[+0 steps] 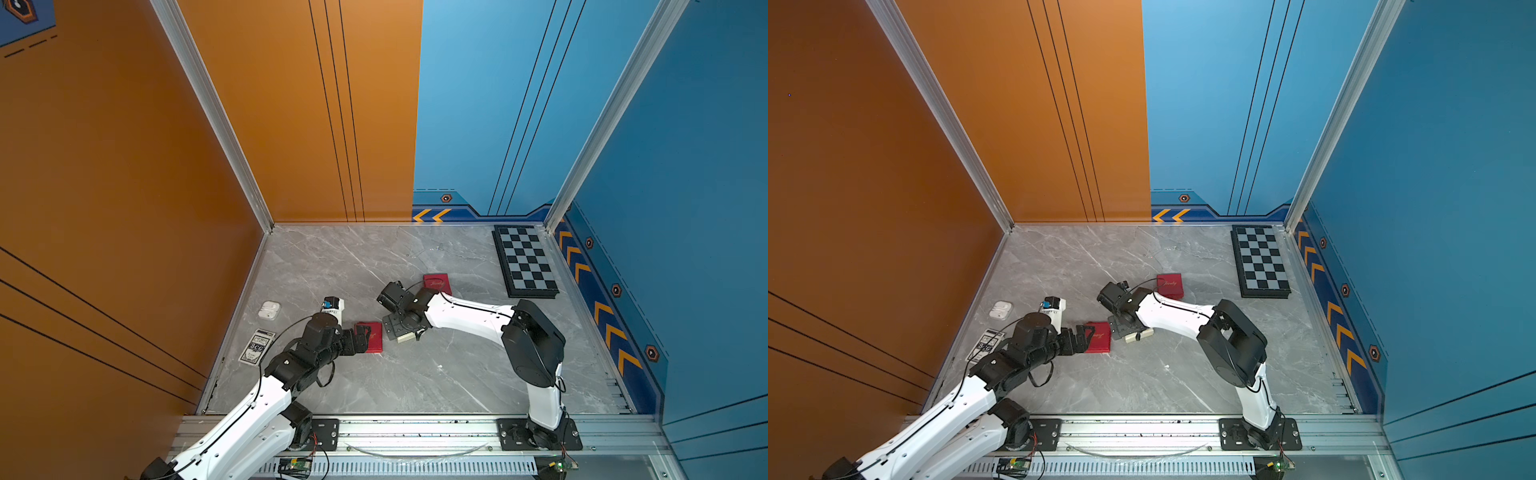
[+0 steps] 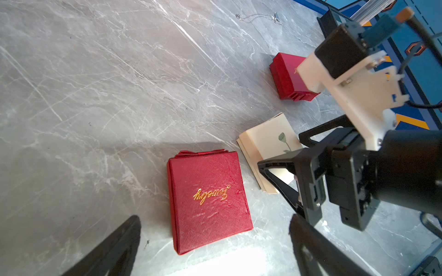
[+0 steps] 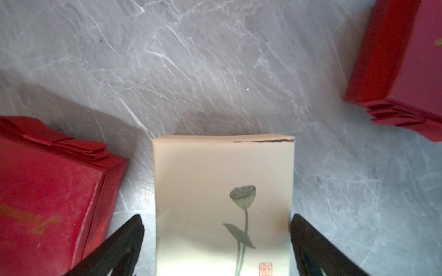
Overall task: Take the necklace out of the lift-off lid jewelry box
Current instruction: Pick up the jewelry box from the center of the board, then open the lid on the jewelry box, then place the lid at the center of the board, then place the jewelry box at the center of the board.
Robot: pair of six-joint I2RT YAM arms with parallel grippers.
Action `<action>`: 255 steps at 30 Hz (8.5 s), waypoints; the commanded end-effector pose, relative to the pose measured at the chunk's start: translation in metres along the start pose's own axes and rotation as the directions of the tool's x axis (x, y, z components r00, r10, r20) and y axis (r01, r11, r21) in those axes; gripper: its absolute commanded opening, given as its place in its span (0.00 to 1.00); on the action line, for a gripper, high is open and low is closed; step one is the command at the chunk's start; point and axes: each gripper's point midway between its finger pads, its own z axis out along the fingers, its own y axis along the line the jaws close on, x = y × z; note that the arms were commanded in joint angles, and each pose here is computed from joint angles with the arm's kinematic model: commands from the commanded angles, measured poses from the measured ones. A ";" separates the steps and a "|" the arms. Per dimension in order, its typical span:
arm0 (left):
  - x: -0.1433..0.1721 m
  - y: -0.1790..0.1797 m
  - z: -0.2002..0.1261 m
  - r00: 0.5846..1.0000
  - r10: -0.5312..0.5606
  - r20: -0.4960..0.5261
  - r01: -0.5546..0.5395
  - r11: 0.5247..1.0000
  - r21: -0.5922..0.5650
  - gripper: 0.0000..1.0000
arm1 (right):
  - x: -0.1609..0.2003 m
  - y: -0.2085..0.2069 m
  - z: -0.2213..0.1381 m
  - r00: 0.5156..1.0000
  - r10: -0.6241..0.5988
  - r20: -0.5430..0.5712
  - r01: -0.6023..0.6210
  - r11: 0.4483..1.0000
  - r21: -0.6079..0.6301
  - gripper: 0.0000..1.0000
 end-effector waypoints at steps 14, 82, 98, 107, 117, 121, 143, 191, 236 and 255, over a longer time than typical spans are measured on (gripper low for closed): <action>-0.009 -0.008 -0.006 1.000 0.004 0.031 -0.005 0.999 0.037 0.99 | 0.003 -0.004 0.013 0.999 0.002 -0.042 -0.002 1.000 0.006 0.90; 0.025 -0.156 -0.033 0.640 0.517 0.569 -0.754 0.565 0.334 0.98 | 0.041 -0.020 -0.162 0.994 -0.105 0.033 0.109 0.923 -0.368 0.77; 0.026 -0.161 -0.025 0.650 0.527 0.548 -0.750 0.562 0.348 0.99 | 0.039 -0.004 -0.163 0.991 -0.130 0.041 0.136 0.916 -0.378 0.76; 0.028 -0.164 -0.025 0.651 0.530 0.544 -0.751 0.553 0.360 0.98 | 0.039 0.000 -0.163 0.990 -0.138 0.044 0.144 0.913 -0.382 0.76; 0.030 -0.166 -0.020 0.655 0.541 0.528 -0.750 0.549 0.369 0.89 | 0.040 0.003 -0.164 0.989 -0.143 0.046 0.149 0.910 -0.387 0.76; 0.031 -0.167 -0.019 0.656 0.542 0.526 -0.750 0.546 0.373 0.80 | 0.040 0.003 -0.163 0.989 -0.145 0.044 0.150 0.910 -0.387 0.76; 0.031 -0.154 -0.019 0.659 0.538 0.526 -0.743 0.573 0.346 0.69 | 0.030 0.015 -0.210 0.987 -0.117 0.112 0.159 0.821 -0.548 0.80; 0.030 -0.143 -0.030 0.677 0.503 0.538 -0.721 0.602 0.344 0.69 | 0.068 -0.142 -0.014 0.958 0.278 -0.064 -0.277 0.960 0.022 0.81; 0.032 -0.141 -0.026 0.681 0.511 0.524 -0.718 0.606 0.343 0.70 | 0.015 -0.070 -0.159 0.969 0.148 0.200 -0.096 0.964 -0.250 0.55; 0.031 -0.141 -0.027 0.681 0.509 0.526 -0.718 0.606 0.343 0.70 | 0.020 -0.031 -0.161 0.980 0.077 0.186 -0.015 0.949 -0.315 0.37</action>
